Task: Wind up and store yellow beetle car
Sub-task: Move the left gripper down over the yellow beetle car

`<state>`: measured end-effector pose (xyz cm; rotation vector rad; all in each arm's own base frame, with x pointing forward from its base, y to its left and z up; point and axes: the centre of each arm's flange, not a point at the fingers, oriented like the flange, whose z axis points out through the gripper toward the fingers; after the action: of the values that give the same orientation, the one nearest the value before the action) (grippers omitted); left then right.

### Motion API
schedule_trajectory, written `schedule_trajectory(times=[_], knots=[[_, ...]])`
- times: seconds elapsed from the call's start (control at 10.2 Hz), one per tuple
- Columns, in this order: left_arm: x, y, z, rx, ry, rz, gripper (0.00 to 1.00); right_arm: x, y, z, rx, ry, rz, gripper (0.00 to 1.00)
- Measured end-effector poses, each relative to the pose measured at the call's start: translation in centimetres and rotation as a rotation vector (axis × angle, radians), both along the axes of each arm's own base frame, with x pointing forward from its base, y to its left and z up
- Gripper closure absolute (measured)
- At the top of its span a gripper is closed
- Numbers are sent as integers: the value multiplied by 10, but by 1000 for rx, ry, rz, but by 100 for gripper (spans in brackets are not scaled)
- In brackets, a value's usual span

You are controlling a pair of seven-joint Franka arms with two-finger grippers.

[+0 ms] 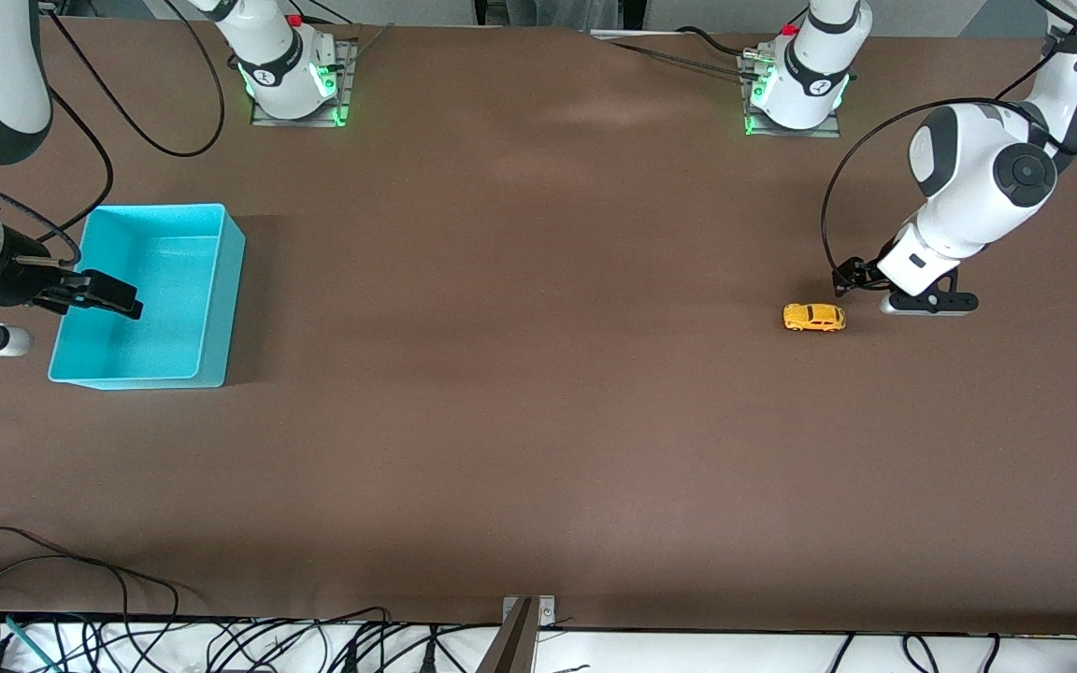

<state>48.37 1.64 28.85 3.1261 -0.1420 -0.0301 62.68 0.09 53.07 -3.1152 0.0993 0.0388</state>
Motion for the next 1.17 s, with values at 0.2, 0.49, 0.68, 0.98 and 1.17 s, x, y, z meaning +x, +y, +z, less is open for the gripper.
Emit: schedule_trajectory(times=[0.2, 0.49, 0.68, 0.98, 1.17], knots=[[-2, -1, -2, -4, 4, -167, 0, 0, 0, -1, 0, 1, 0, 0], [-8, -5, -11, -24, 19, -575, 0, 0, 0, -1, 0, 1, 0, 0], [-10, -11, -19, -37, 31, -782, 0, 0, 0, -1, 0, 1, 0, 0], [-7, -19, -33, -39, 7, -1097, 0, 0, 0, -1, 0, 1, 0, 0], [-4, -21, -45, -30, -15, -1240, 1, 0, 0, -1, 0, 1, 0, 0]])
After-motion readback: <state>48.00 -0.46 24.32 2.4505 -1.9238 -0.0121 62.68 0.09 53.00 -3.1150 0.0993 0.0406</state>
